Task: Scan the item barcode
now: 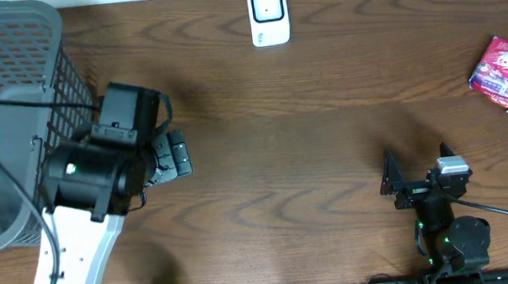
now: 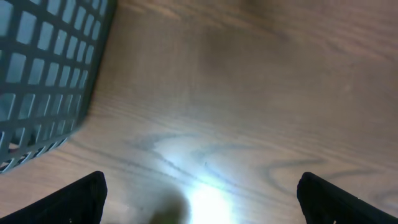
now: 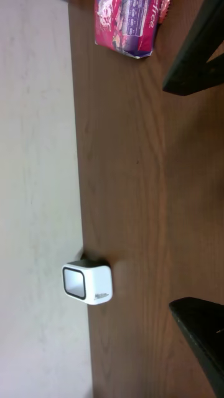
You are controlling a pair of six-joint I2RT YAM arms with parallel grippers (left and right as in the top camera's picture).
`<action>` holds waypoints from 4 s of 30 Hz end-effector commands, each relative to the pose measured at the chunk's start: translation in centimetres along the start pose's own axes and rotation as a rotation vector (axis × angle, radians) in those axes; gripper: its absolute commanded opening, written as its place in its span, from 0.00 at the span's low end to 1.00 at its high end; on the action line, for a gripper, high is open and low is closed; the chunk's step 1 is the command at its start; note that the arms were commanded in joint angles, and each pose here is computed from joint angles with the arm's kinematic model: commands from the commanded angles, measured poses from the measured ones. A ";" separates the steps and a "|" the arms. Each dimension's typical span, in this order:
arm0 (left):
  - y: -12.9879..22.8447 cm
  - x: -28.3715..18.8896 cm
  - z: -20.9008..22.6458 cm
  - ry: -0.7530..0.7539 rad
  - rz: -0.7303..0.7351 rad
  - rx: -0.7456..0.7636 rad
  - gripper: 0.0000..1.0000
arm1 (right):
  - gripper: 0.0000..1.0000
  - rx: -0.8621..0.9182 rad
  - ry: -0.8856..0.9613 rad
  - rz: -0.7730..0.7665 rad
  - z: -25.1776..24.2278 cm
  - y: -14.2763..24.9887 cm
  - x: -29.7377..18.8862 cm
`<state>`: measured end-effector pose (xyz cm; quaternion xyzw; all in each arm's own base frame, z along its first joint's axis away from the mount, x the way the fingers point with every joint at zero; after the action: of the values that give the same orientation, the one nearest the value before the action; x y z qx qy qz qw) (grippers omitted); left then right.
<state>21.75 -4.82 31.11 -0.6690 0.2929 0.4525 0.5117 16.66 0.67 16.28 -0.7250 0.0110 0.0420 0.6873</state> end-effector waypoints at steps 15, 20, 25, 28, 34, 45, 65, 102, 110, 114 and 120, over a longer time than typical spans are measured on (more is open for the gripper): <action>8.5 2.1 4.2 0.373 -0.567 0.141 0.98 | 0.99 0.012 -0.007 -0.001 0.1 0.0 0.0; 9.2 4.1 4.4 0.444 -0.725 0.103 0.98 | 0.99 0.012 -0.007 -0.001 0.1 0.0 0.0; 9.4 6.2 5.3 0.435 -0.804 0.045 0.98 | 0.99 0.012 -0.007 -0.001 0.1 0.0 0.0; 9.5 7.2 5.7 0.439 -0.819 0.025 0.98 | 0.99 0.012 -0.007 -0.001 0.1 0.0 0.0; 8.9 7.6 6.0 0.461 -0.923 0.053 0.98 | 0.99 0.012 -0.007 -0.001 0.1 0.0 0.0; 8.8 9.3 5.8 0.466 -1.076 0.161 0.98 | 0.99 0.012 -0.007 -0.001 0.1 0.0 0.0; 9.8 12.6 7.0 0.331 -0.948 0.161 0.98 | 0.99 0.012 -0.007 -0.001 0.1 0.0 0.0; 9.8 12.6 7.0 0.356 -0.938 0.114 0.98 | 0.99 0.012 -0.007 -0.001 0.1 0.0 0.0; 9.8 12.6 7.0 0.356 -0.938 0.114 0.98 | 0.99 0.012 -0.007 -0.001 0.1 0.0 0.0; 9.8 12.6 7.0 0.356 -0.936 0.114 0.98 | 0.99 0.013 -0.007 0.000 0.1 0.1 0.0; 9.8 12.6 7.0 0.355 -0.936 0.114 0.98 | 0.99 0.013 -0.007 0.000 0.1 0.1 0.0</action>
<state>16.54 -0.23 16.22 -0.7615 0.0511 0.0206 0.6458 16.66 0.67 16.28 -0.7249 0.0109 0.0419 0.6875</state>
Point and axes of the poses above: each gripper's point midway between its finger pads, its own x axis out along the fingers, its own z axis along the line the jaws close on, y = z × x, the point moved 8 cm from there along -x, back along the fingers, and after that the axes turned 8 degrees about -x, right-handed, at the moved point
